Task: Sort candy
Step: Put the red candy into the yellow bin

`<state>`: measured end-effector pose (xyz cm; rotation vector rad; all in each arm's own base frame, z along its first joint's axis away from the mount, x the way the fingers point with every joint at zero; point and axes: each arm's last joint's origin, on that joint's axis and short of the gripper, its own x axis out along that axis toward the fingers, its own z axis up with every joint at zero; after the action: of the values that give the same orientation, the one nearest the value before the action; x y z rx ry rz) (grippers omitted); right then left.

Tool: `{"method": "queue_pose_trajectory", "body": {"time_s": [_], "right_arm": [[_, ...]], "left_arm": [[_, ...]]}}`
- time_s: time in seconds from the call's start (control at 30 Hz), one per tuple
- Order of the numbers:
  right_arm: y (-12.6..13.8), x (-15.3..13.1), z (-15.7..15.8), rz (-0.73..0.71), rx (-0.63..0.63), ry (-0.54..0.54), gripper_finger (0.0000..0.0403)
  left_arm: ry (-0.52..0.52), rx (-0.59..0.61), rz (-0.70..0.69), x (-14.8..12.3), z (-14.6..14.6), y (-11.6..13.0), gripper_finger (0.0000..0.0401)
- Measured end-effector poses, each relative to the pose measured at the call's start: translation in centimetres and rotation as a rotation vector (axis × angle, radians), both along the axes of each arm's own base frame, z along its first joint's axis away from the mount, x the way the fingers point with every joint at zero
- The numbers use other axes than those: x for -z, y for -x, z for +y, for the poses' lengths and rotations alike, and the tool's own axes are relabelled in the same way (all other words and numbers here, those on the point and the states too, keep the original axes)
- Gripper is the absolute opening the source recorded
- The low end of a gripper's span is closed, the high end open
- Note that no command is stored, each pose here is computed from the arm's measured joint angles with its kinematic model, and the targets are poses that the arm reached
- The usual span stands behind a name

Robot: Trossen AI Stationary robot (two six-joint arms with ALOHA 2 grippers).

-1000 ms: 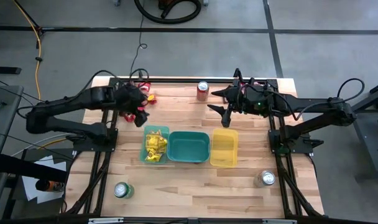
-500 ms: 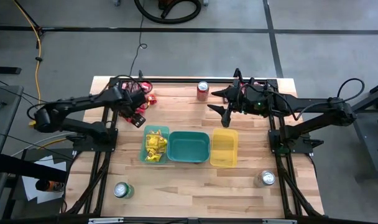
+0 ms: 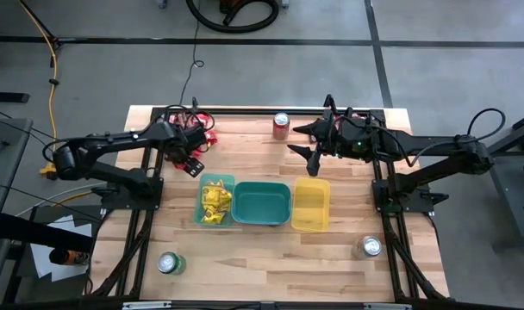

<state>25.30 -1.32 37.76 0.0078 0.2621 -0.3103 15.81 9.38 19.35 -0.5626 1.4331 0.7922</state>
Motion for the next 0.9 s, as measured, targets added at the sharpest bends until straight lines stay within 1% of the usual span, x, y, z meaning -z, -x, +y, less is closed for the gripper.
{"method": "queue_pose_trajectory", "body": {"time_s": [0.8,0.9], "right_arm": [[0.00,0.02,0.00,0.001,-0.001,0.000,0.0248],[0.00,0.02,0.00,0.000,0.000,-0.002,0.0248]], "left_arm": [[0.003,-0.009,-0.002,0.00,-0.01,0.01,0.0248],[-0.001,-0.026,-0.001,0.01,0.27,0.14,0.0248]]}}
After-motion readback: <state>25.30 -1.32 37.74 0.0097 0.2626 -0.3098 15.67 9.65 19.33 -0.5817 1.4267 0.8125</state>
